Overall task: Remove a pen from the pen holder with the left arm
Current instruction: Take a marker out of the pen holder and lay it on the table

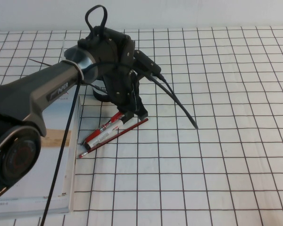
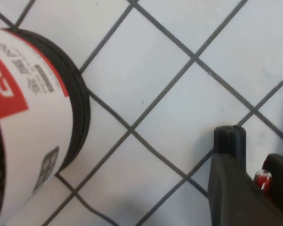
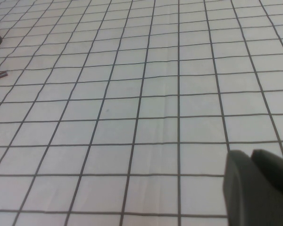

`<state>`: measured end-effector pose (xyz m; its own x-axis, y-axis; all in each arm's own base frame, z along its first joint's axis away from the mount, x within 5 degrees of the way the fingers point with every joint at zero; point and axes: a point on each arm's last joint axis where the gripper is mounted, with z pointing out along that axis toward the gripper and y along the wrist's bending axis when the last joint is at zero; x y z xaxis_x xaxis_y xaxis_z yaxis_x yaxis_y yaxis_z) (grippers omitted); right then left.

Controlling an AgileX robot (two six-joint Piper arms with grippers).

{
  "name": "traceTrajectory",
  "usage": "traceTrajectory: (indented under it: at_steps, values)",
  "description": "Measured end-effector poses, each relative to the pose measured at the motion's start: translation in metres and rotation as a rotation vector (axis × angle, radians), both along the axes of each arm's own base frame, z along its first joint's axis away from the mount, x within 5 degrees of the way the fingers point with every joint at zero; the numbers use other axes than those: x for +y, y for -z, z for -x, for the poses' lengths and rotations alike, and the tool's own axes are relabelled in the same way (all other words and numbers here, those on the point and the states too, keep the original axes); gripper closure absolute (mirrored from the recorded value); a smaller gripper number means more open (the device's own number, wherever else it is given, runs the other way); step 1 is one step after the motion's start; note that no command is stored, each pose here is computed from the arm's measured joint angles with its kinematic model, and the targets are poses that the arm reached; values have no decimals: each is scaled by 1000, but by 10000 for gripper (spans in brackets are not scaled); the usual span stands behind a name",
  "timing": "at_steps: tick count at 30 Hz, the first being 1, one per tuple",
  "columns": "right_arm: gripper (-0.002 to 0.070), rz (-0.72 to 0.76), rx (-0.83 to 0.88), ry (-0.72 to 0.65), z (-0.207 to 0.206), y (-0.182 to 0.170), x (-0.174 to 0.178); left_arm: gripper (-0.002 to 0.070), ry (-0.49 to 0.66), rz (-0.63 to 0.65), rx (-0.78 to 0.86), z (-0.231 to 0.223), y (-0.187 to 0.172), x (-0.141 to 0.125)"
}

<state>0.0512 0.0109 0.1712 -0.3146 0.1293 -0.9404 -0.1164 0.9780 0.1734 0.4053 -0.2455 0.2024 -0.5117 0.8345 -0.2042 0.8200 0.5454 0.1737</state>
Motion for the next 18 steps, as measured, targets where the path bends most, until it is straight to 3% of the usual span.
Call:
traceTrajectory:
  at_steps: [5, 12, 18]
  values:
    - [691, 0, 0, 0, 0, 0, 0, 555, -19, 17, 8, -1, 5, -1]
    - [691, 0, 0, 0, 0, 0, 0, 398, -59, 42, 0, -5, 6, 1]
    - [691, 0, 0, 0, 0, 0, 0, 364, -121, 48, 12, -4, 6, 1]
